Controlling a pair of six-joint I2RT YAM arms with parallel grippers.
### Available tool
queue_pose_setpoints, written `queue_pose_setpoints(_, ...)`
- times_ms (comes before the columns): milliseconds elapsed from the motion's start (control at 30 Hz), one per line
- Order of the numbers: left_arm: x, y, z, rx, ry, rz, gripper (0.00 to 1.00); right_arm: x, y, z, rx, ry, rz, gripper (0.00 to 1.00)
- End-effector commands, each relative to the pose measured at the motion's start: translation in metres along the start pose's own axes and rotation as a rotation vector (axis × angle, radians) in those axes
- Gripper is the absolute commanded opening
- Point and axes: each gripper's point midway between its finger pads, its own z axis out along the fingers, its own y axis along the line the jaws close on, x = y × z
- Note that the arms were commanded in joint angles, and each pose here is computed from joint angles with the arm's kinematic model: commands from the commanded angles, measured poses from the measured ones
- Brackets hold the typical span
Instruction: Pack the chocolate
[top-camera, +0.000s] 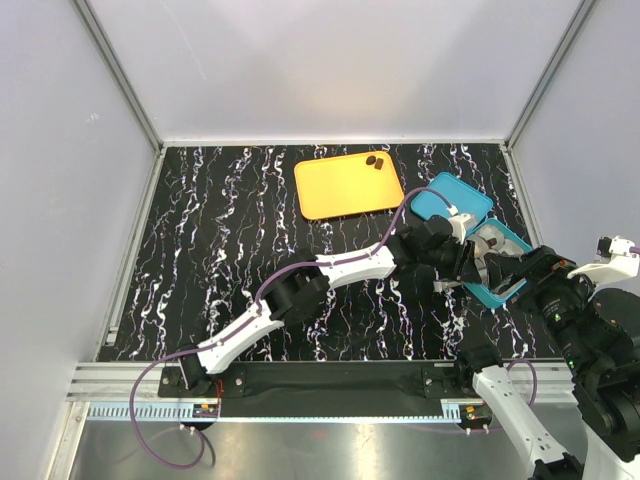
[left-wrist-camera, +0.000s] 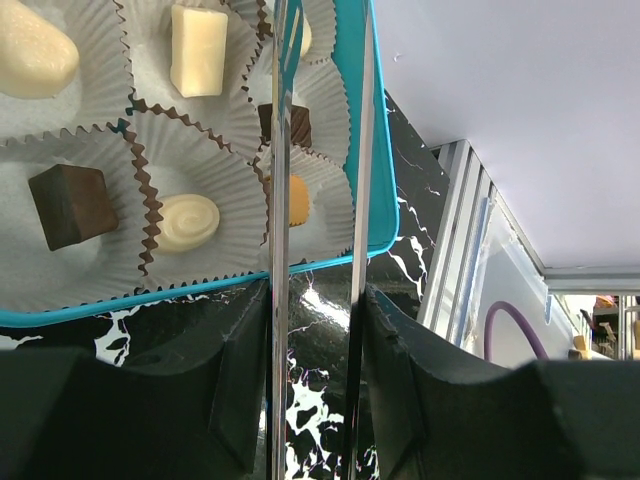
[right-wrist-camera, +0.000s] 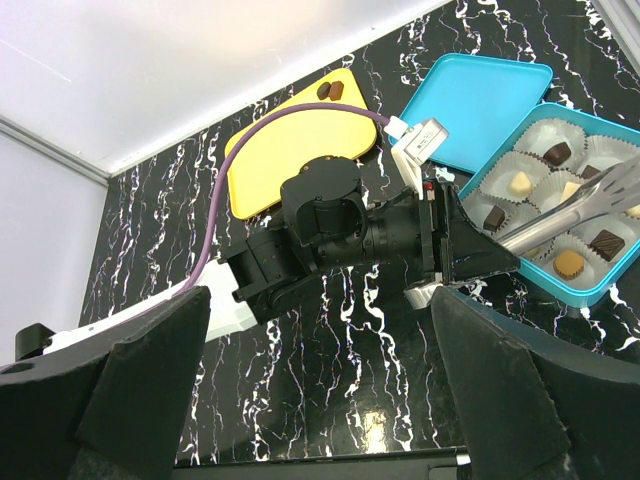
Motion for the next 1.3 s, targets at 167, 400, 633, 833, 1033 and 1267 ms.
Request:
queue_pose_setpoints(167, -0.064, -0.068, -0.031, 0.103, -0.162, 0.096, 0.42, -0.010, 0.006, -0.001, -0.024, -0.032, -0.001, 1.00)
queue_pose_setpoints(400, -0.089, -0.085, -0.053, 0.085, -0.216, 0.132, 0.40, -0.012, 0.008, 0.003, -0.017, -0.025, 0.004, 1.00)
queue_pose_setpoints(633, -0.106, -0.056, -0.083, -0.048, -0.249, 0.107, 0.38, -0.006, 0.013, 0.018, -0.008, 0.024, 0.028, 1.00)
queue_pose_setpoints(833, -0.123, 0.011, -0.149, -0.249, -0.306, 0.040, 0.36, -0.007, 0.019, 0.040, 0.006, 0.048, 0.040, 1.00)
queue_pose_setpoints(1033, -0.141, 0.089, -0.267, -0.579, -0.399, 0.012, 0.35, 0.006, 0.026, 0.073, 0.009, 0.122, 0.035, 1.00)
queue_pose_setpoints(1267, -0.119, 0.165, -0.431, -1.104, -0.481, -0.031, 0.35, 0.040, 0.022, 0.103, 0.031, 0.264, 0.006, 1.00)
